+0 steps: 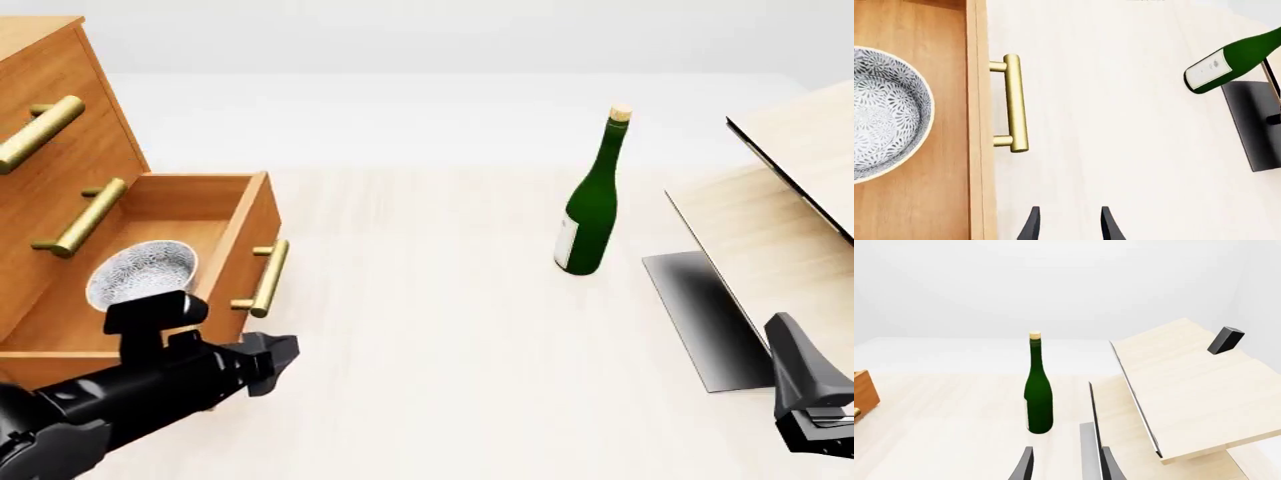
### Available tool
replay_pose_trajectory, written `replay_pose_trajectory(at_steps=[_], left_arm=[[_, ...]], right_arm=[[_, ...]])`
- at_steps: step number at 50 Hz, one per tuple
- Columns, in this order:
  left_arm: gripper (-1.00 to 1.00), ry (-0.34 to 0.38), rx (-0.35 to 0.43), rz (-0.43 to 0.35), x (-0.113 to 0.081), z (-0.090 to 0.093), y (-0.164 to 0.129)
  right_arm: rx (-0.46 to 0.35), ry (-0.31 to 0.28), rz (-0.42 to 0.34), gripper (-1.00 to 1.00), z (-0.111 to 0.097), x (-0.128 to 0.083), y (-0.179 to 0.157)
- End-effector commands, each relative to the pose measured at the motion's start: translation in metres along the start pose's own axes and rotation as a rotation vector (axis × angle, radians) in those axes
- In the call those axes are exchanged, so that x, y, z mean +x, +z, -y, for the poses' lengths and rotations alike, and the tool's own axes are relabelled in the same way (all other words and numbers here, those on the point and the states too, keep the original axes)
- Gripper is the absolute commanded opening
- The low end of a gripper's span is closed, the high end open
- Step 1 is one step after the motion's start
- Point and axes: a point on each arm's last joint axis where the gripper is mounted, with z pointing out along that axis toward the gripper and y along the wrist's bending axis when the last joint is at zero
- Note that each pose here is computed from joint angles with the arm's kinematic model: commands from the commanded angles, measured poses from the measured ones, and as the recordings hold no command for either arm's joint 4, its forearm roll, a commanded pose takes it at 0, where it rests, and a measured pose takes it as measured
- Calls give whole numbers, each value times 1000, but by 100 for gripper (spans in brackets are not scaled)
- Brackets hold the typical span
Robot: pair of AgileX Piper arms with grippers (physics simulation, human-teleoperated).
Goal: Put the bowl in the bottom drawer of the cabinet and close it.
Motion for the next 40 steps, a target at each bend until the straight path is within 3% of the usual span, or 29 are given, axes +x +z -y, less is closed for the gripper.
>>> replay_pose_trajectory(at_steps=[1, 14, 15, 40], left_arm=[[100, -81, -152, -31, 14, -33, -3], [100, -89, -188, -17, 14, -41, -9], [100, -103, -271, 7, 12, -59, -15], [100, -119, -359, 54, 0, -74, -28]], right_arm=[[0, 0, 0, 100, 0, 0, 0], [0, 0, 0, 100, 0, 0, 0], [0, 0, 0, 100, 0, 0, 0], [0, 0, 0, 100, 0, 0, 0]])
